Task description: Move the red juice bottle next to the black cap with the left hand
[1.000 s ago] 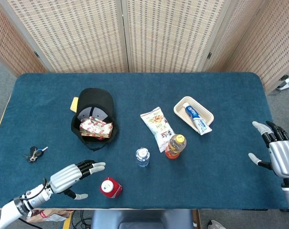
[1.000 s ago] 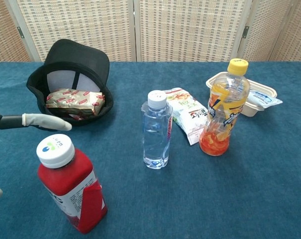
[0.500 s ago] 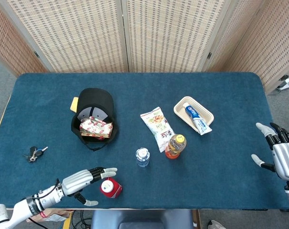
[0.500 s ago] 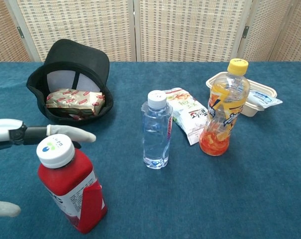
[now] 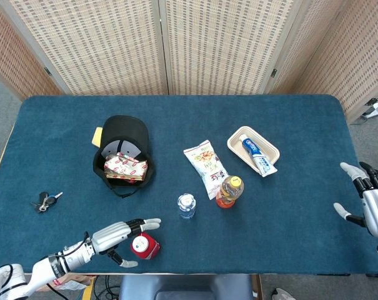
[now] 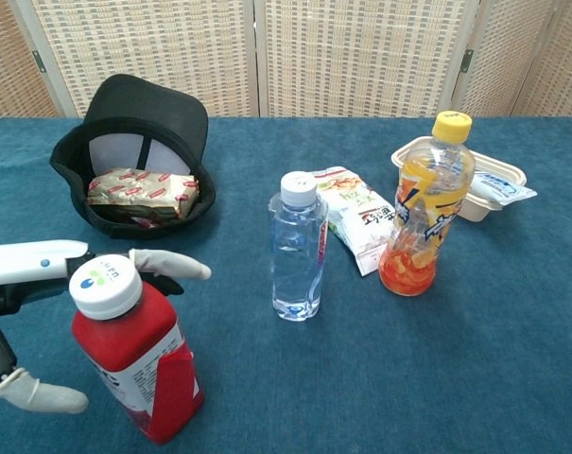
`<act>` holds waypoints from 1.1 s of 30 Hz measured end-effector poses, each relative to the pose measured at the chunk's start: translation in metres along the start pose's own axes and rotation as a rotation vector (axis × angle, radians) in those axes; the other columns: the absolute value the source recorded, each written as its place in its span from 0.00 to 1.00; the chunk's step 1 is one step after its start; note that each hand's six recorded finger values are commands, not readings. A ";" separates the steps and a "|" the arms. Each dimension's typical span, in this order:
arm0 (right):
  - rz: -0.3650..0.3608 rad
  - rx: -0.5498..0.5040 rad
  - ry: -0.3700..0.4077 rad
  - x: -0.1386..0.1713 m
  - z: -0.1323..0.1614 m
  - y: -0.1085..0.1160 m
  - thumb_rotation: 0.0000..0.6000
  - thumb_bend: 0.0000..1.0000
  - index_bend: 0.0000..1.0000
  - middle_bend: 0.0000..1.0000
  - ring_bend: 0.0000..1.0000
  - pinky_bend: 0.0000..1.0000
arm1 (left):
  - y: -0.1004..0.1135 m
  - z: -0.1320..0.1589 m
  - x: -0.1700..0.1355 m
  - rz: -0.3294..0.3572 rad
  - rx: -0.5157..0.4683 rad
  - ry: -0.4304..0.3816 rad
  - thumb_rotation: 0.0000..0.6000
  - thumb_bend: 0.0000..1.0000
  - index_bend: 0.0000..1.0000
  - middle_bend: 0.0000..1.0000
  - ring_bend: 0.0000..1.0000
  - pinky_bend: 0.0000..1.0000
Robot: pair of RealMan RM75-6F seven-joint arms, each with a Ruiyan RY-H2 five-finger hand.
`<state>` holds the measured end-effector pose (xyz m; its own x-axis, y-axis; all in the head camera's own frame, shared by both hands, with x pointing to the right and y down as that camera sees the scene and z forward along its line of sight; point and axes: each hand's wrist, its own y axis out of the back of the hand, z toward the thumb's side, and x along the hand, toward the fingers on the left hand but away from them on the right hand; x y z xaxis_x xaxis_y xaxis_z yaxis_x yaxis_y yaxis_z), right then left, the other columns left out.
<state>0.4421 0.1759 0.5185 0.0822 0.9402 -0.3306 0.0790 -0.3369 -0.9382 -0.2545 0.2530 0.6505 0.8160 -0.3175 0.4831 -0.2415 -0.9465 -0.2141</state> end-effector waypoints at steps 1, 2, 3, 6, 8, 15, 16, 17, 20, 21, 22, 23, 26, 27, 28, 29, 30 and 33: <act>0.000 0.000 0.000 0.000 0.000 0.000 1.00 0.20 0.17 0.25 0.10 0.18 | -0.001 -0.001 0.001 -0.001 -0.001 0.002 1.00 0.19 0.00 0.01 0.07 0.05; 0.001 0.000 0.000 0.000 -0.001 0.000 1.00 0.20 0.17 0.25 0.10 0.18 | -0.002 -0.002 0.002 -0.002 -0.002 0.003 1.00 0.19 0.00 0.01 0.07 0.05; 0.001 0.000 0.001 0.000 -0.001 -0.001 1.00 0.20 0.17 0.25 0.10 0.18 | -0.003 -0.002 0.003 -0.002 -0.006 0.005 1.00 0.19 0.00 0.01 0.07 0.05; 0.003 0.001 -0.001 0.001 -0.002 -0.001 1.00 0.20 0.18 0.25 0.10 0.18 | -0.005 -0.004 0.005 -0.004 -0.019 0.007 1.00 0.19 0.00 0.01 0.08 0.05; 0.003 0.001 -0.004 0.001 -0.003 -0.001 1.00 0.20 0.18 0.25 0.10 0.18 | -0.007 -0.006 0.008 -0.003 -0.021 0.008 1.00 0.19 0.01 0.02 0.10 0.05; -0.002 0.000 -0.012 0.001 -0.006 0.000 1.00 0.20 0.19 0.26 0.10 0.18 | -0.009 -0.012 0.017 0.011 -0.038 0.020 1.00 0.19 0.18 0.15 0.20 0.07; -0.003 0.000 -0.013 0.001 -0.006 0.000 1.00 0.20 0.19 0.26 0.10 0.18 | -0.009 -0.012 0.018 0.013 -0.040 0.022 1.00 0.19 0.21 0.18 0.22 0.08; -0.004 0.000 -0.014 0.002 -0.007 0.000 1.00 0.20 0.20 0.27 0.10 0.18 | -0.009 -0.013 0.019 0.016 -0.043 0.025 1.00 0.19 0.23 0.20 0.24 0.09; -0.006 -0.001 -0.016 0.002 -0.007 0.000 1.00 0.20 0.20 0.27 0.10 0.18 | -0.008 -0.015 0.020 0.026 -0.041 0.028 1.00 0.19 0.33 0.29 0.31 0.14; -0.006 -0.001 -0.016 0.002 -0.008 0.000 1.00 0.20 0.20 0.27 0.10 0.18 | -0.008 -0.015 0.020 0.030 -0.041 0.029 1.00 0.19 0.35 0.31 0.32 0.15; -0.007 -0.001 -0.016 0.002 -0.008 0.000 1.00 0.20 0.21 0.27 0.10 0.18 | -0.007 -0.016 0.020 0.035 -0.042 0.030 1.00 0.19 0.37 0.33 0.34 0.15; -0.008 -0.002 -0.016 0.002 -0.007 0.001 1.00 0.20 0.21 0.27 0.10 0.18 | -0.007 -0.016 0.020 0.043 -0.046 0.031 1.00 0.19 0.42 0.36 0.36 0.15; -0.009 -0.004 -0.014 0.002 -0.007 0.001 1.00 0.20 0.22 0.27 0.10 0.18 | -0.006 -0.018 0.019 0.064 -0.051 0.035 1.00 0.19 0.52 0.39 0.38 0.15; -0.009 -0.005 -0.013 0.002 -0.007 0.001 1.00 0.20 0.22 0.27 0.10 0.18 | -0.005 -0.018 0.019 0.068 -0.053 0.036 1.00 0.19 0.53 0.40 0.38 0.15; -0.010 -0.004 -0.011 0.002 -0.006 0.001 1.00 0.20 0.22 0.27 0.10 0.18 | -0.005 -0.018 0.019 0.072 -0.055 0.037 1.00 0.19 0.54 0.41 0.39 0.15; -0.011 -0.004 -0.010 0.001 -0.006 0.001 1.00 0.20 0.22 0.27 0.10 0.18 | -0.004 -0.019 0.019 0.078 -0.057 0.040 1.00 0.19 0.54 0.42 0.40 0.15; -0.012 -0.004 -0.008 0.001 -0.005 0.001 1.00 0.20 0.22 0.27 0.10 0.18 | -0.004 -0.020 0.018 0.082 -0.058 0.041 1.00 0.19 0.55 0.43 0.40 0.15; -0.013 -0.005 -0.005 0.000 -0.004 0.001 1.00 0.20 0.22 0.27 0.10 0.18 | 0.000 -0.021 0.018 0.098 -0.056 0.040 1.00 0.19 0.55 0.43 0.41 0.15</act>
<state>0.4465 0.1756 0.5176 0.0759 0.9447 -0.3192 0.0854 -0.3251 -0.9418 -0.2510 0.2459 0.6764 0.7653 -0.4100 0.4962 -0.3489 -0.9121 -0.2154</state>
